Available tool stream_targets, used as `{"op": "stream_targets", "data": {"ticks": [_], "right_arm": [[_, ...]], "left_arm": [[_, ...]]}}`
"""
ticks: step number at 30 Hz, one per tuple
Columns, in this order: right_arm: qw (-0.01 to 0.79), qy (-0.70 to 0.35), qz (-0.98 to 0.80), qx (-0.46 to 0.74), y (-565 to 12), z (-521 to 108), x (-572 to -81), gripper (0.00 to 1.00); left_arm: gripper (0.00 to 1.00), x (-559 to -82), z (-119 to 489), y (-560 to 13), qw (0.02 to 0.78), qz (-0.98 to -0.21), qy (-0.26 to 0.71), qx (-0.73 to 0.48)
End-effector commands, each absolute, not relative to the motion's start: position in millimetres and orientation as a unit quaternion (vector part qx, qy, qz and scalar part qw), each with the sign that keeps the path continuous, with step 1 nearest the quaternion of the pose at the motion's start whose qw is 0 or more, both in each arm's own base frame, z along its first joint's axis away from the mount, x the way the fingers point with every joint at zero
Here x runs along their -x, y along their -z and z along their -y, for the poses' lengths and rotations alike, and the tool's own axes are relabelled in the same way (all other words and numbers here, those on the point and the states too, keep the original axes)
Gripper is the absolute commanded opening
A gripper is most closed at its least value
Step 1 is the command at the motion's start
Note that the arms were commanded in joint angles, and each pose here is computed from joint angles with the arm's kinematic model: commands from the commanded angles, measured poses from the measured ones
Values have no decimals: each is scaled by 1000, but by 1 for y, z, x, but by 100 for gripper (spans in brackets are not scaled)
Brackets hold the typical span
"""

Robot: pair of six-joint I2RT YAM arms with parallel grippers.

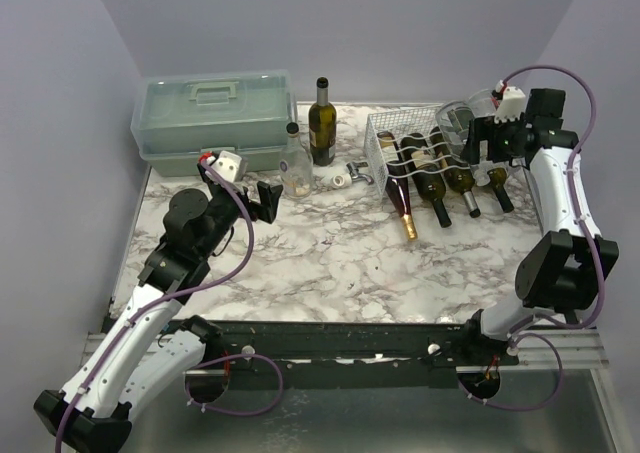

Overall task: Take the wine bottle off the wine rack
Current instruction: Pick up the wine bottle from the wine rack.

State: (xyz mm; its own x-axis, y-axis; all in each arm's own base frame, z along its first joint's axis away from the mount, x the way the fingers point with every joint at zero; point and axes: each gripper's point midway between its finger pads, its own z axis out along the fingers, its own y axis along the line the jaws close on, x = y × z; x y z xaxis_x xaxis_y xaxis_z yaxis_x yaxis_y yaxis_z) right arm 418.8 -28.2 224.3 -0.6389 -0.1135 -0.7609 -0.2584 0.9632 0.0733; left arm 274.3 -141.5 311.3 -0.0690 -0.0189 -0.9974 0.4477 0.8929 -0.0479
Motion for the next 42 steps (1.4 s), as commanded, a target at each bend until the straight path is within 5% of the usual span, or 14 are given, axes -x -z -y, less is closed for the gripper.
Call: {"op": "stream_targets", "data": {"ticks": [1,25,42], "right_arm": [[388,-61,-914,99,-199,42,-419,90],[341,-86,-934,70,-132,42,-434,67],[330,-77,-939,59,-117,40,-435,64]], "left_arm": [[99,-280,133,-312,676,-706,152,-144],[99,-281,137,-307,670,-710,157,-151],[99,-279,139,-308,670,-708,162,-153]]}}
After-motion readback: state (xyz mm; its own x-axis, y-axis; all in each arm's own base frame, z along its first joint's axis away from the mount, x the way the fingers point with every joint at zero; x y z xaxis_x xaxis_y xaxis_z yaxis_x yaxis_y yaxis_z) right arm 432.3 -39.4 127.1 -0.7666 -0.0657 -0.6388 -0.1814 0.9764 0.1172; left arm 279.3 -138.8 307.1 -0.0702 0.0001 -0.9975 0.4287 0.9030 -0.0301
